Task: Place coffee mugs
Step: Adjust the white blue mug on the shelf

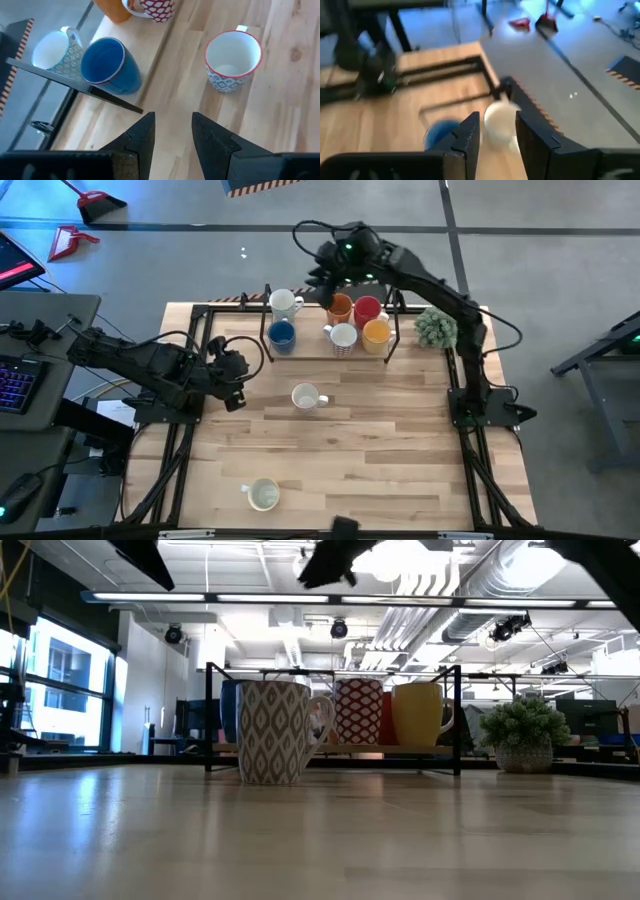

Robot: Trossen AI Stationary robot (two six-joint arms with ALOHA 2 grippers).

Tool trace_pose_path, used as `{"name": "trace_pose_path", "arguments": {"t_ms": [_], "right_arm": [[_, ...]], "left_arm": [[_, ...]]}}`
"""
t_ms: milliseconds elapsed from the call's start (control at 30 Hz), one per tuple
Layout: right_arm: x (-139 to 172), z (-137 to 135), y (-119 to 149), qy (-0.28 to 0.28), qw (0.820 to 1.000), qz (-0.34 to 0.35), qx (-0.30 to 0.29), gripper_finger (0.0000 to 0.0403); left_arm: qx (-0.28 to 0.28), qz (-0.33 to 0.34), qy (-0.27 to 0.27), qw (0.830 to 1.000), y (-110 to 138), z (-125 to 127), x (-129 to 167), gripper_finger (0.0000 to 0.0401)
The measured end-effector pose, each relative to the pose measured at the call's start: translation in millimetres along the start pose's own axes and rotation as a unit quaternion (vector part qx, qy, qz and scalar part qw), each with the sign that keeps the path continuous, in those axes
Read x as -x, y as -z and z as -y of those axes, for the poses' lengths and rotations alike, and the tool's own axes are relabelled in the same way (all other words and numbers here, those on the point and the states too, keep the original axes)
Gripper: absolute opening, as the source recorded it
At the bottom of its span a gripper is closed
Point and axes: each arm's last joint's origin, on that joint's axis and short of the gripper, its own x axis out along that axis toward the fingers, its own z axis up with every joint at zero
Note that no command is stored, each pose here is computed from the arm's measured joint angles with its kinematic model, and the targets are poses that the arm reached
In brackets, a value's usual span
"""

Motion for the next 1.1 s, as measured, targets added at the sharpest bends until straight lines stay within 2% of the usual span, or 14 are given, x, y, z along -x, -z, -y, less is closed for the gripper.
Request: {"name": "trace_pose_path", "arguments": {"t_ms": [167, 300, 400, 533, 767, 833, 933, 1000, 1100], "right_arm": [[41, -15, 7, -0.011, 0.997, -0.078, -0.001, 0.0105], [42, -33, 26, 0.007, 0.990, -0.140, -0.007, 0.0105], [36, -58, 46, 0.002, 0.990, -0.144, 0.001, 0.0105], [46, -97, 80, -0.024, 0.995, -0.096, 0.000, 0.0105], [121, -138, 141, -0.080, 0.994, 0.049, -0.059, 0.0105], [139, -144, 156, -0.068, 0.991, 0.082, -0.078, 0.0105], [157, -150, 176, -0.050, 0.989, 0.096, -0.098, 0.0105], [163, -154, 184, -0.046, 0.989, 0.098, -0.103, 0.0105], [166, -158, 191, -0.045, 0.989, 0.099, -0.097, 0.0105]], "left_arm": [[-0.006, 0.007, -0.015, 1.000, -1, -1, 0, 0.0120], [-0.007, 0.009, -0.020, 1.000, -1, -1, 0, 0.0120], [-0.004, 0.011, -0.029, 1.000, -2, -3, -1, 0.0120], [-0.020, 0.009, -0.041, 0.999, -3, -6, -3, 0.0120], [-0.090, 0.054, -0.060, 0.993, -22, -19, -12, 0.0120], [-0.100, 0.078, -0.055, 0.990, -32, -31, -16, 0.0120], [-0.081, 0.100, -0.026, 0.991, -45, -54, -31, 0.0120], [-0.066, 0.090, -0.020, 0.994, -52, -72, -44, 0.0120], [-0.066, 0.074, -0.039, 0.994, -70, -95, -60, 0.0120]]}}
